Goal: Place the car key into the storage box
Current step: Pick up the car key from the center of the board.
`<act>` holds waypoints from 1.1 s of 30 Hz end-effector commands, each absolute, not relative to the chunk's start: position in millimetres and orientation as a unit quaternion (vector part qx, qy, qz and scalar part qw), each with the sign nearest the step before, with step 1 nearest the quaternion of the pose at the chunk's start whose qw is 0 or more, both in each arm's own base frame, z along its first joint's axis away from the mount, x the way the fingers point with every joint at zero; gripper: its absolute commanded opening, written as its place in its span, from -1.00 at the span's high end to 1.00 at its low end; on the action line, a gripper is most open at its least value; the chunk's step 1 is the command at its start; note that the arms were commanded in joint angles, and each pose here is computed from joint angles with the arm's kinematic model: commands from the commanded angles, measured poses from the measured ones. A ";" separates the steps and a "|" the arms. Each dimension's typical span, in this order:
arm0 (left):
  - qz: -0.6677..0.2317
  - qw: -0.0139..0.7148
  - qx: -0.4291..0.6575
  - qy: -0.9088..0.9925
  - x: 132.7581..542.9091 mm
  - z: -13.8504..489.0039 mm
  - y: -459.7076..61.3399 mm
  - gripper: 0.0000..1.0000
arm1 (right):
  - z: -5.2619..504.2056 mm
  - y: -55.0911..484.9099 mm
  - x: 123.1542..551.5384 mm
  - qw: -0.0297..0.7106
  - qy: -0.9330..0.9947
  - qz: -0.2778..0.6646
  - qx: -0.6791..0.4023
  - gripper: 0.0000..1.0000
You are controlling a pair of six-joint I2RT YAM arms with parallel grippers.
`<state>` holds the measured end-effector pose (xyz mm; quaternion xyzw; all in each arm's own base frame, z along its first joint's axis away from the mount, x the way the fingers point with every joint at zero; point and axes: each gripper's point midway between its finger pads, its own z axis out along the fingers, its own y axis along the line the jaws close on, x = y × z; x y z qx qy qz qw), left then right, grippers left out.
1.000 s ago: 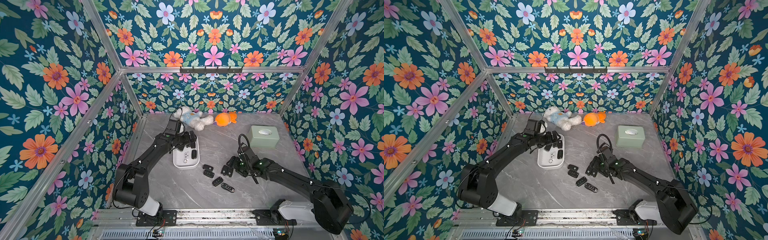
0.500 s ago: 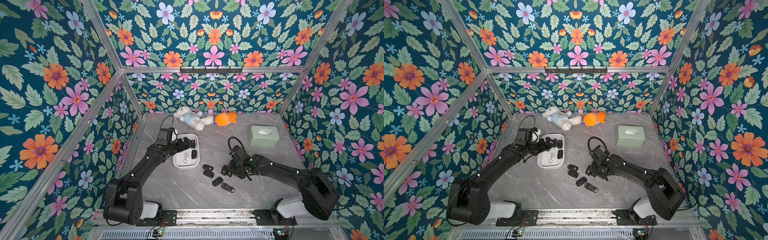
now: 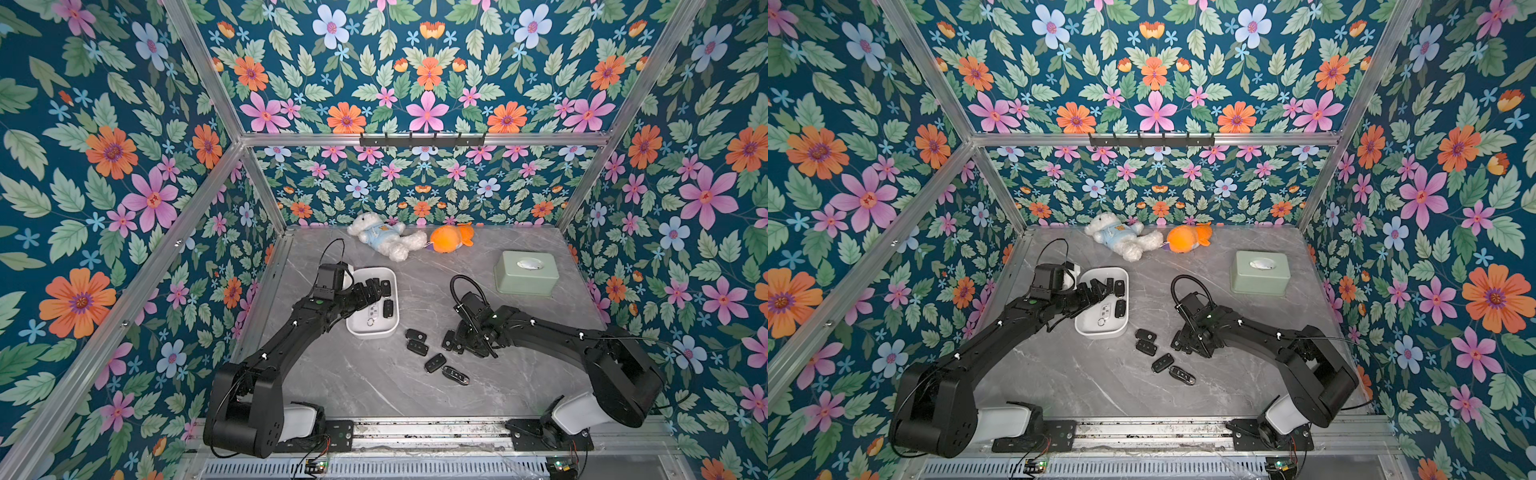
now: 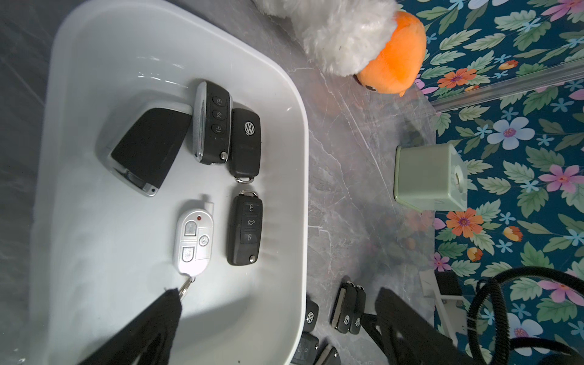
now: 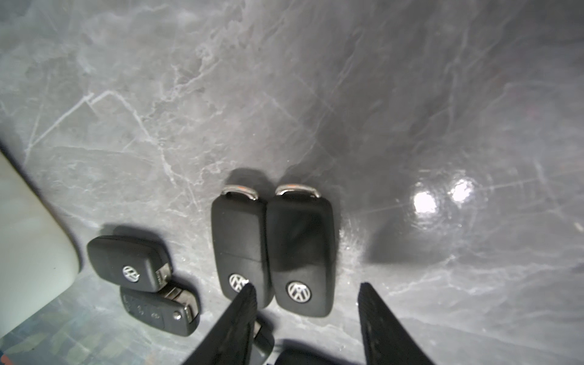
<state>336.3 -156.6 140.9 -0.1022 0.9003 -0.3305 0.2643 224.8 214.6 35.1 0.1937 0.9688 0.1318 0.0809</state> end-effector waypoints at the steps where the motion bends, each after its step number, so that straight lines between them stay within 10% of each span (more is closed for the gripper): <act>1: -0.339 0.275 -0.107 0.893 340.3 148.1 -157.4 -0.99 | 34.3 211.4 226.8 0.087 0.972 0.118 0.185 -0.08; 33: -0.321 0.275 -0.121 0.898 340.7 142.4 -148.9 -0.99 | 5.1 196.9 226.4 0.064 0.987 0.032 0.147 0.06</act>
